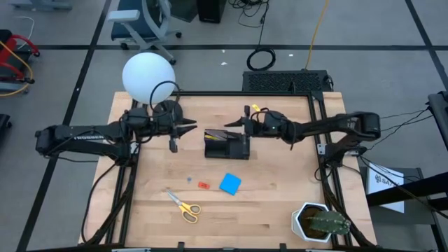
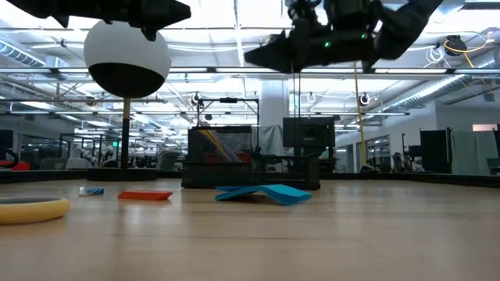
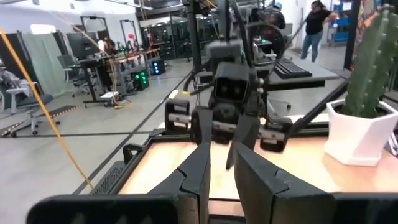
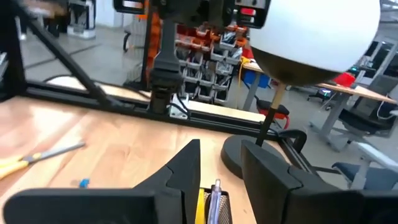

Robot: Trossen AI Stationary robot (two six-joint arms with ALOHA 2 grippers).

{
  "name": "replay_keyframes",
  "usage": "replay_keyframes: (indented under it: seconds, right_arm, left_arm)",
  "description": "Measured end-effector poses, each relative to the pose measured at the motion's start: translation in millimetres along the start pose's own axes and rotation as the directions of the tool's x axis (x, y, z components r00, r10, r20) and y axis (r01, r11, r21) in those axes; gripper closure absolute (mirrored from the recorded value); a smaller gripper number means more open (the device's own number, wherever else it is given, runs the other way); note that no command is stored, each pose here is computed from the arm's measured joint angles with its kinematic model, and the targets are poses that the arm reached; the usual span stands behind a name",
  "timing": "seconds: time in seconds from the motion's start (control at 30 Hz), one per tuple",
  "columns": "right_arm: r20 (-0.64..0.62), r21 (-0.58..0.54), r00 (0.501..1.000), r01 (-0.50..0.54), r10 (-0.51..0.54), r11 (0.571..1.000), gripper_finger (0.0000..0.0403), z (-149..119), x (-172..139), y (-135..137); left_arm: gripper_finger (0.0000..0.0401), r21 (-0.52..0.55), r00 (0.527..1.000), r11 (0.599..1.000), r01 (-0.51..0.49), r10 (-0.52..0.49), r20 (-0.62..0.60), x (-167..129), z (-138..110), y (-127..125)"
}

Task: Pick and place office supplies into organizer
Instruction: Put the blue sticky note into the desk organizer

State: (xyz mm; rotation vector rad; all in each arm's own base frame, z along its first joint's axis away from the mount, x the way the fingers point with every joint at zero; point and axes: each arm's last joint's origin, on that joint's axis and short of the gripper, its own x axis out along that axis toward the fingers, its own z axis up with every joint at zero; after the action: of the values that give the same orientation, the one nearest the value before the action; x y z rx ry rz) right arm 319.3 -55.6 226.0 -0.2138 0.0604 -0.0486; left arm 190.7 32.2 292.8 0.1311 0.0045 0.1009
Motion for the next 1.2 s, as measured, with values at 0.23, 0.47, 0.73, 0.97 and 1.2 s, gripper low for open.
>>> replay_keyframes:
  seconds: [0.23, 0.47, 0.73, 0.97, 1.2]
  right_arm:
    - [-0.038, -0.089, 0.998, -0.051, 0.048, 0.995, 0.0298, 19.7, -15.7, 10.1]
    - [-0.027, -0.145, 0.997, -0.081, 0.077, 0.986, 0.0298, 27.2, -19.6, 18.7]
    - [-0.07, -0.229, 0.996, 0.045, -0.062, 0.972, 0.0298, 27.6, -19.3, 25.7]
    - [-0.09, -0.25, 0.984, 0.124, -0.151, 0.96, 0.0298, 28.0, -19.5, 27.7]
    - [-0.103, -0.27, 0.972, 0.177, -0.211, 0.946, 0.0298, 28.3, -19.9, 29.4]
  left_arm:
    - [0.0325, 0.072, 0.998, 0.996, 0.062, -0.062, -0.004, 0.4, 0.5, -11.8]
    - [0.0325, 0.142, 0.997, 0.987, 0.072, -0.071, -0.016, 0.2, 1.1, -22.6]
    - [0.0324, 0.193, 0.977, 0.976, 0.099, -0.059, -0.203, 1.8, 8.0, -36.1]
    - [0.0324, 0.334, 0.965, 0.935, 0.122, -0.033, -0.26, 20.5, 7.3, -58.1]
    - [0.0324, 0.469, 0.954, 0.87, 0.149, -0.002, -0.3, 44.7, 0.9, -87.0]
